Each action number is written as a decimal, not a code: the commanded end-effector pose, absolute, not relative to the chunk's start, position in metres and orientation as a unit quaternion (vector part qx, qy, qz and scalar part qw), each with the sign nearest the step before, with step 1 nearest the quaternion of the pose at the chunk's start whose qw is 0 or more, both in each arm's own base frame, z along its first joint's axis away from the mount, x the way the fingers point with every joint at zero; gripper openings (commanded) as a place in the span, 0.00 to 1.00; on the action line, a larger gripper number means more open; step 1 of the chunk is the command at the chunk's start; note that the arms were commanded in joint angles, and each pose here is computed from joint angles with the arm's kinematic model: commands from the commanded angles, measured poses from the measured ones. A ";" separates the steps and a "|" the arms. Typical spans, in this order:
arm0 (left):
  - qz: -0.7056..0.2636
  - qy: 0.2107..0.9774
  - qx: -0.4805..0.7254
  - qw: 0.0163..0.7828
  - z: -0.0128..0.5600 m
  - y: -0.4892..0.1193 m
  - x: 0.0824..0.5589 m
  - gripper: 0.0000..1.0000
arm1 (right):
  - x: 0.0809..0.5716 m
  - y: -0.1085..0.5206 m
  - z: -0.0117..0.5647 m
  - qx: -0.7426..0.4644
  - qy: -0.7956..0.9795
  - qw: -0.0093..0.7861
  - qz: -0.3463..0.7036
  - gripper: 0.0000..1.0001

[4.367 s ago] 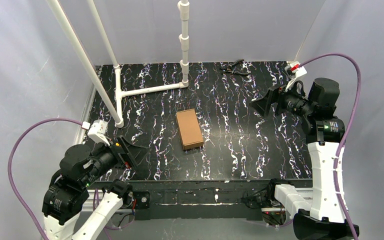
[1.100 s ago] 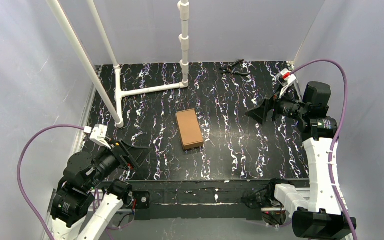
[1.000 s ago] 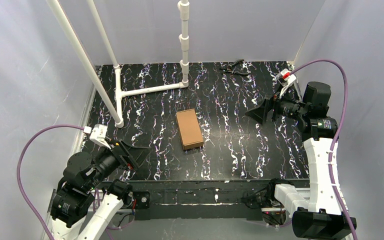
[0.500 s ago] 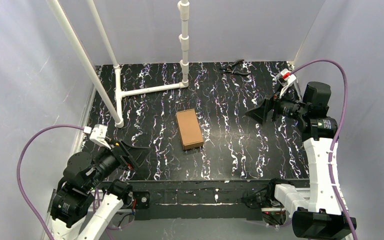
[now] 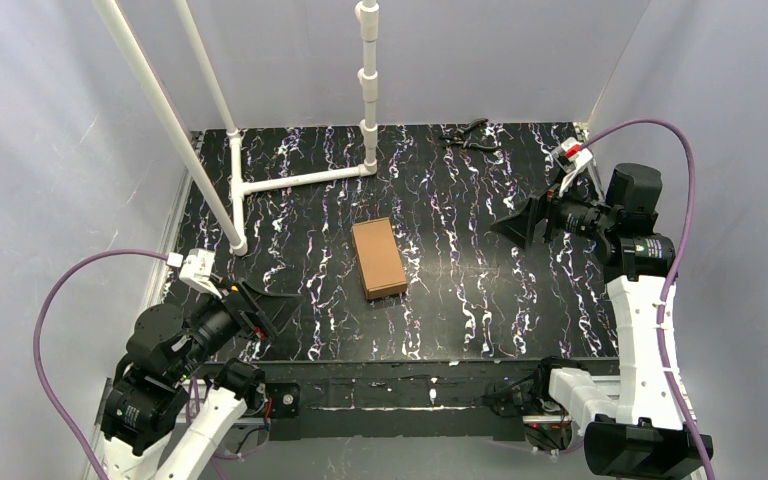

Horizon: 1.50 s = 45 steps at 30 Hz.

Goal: Fold the paper box

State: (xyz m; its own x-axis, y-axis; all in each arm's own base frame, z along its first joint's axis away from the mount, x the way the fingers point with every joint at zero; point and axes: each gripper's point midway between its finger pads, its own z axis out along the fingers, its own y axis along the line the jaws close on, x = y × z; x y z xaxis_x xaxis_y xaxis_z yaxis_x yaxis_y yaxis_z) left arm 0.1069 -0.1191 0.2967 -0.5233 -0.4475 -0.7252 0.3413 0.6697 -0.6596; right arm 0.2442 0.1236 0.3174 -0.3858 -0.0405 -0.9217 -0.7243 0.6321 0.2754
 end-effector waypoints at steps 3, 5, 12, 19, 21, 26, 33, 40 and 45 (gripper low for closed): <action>-0.398 0.773 -0.034 0.494 0.298 -0.117 0.109 0.98 | 0.241 0.124 0.329 -0.265 0.743 0.510 0.341 0.98; -0.397 0.773 -0.035 0.493 0.298 -0.117 0.109 0.98 | 0.241 0.124 0.329 -0.265 0.744 0.510 0.342 0.98; -0.394 0.776 -0.036 0.492 0.296 -0.116 0.109 0.98 | 0.241 0.124 0.329 -0.266 0.743 0.510 0.342 0.98; -0.393 0.776 -0.036 0.492 0.296 -0.116 0.109 0.98 | 0.240 0.124 0.329 -0.266 0.743 0.510 0.342 0.98; -0.392 0.777 -0.036 0.491 0.295 -0.116 0.109 0.98 | 0.240 0.124 0.329 -0.266 0.743 0.510 0.342 0.98; -0.392 0.778 -0.037 0.490 0.295 -0.115 0.109 0.98 | 0.241 0.124 0.328 -0.265 0.744 0.509 0.342 0.98; -0.391 0.778 -0.037 0.491 0.294 -0.115 0.109 0.98 | 0.241 0.124 0.328 -0.264 0.744 0.510 0.342 0.99; -0.391 0.778 -0.039 0.490 0.294 -0.115 0.109 0.98 | 0.241 0.124 0.328 -0.263 0.744 0.509 0.342 0.99; -0.391 0.778 -0.039 0.490 0.294 -0.115 0.109 0.98 | 0.241 0.124 0.328 -0.263 0.745 0.509 0.342 0.98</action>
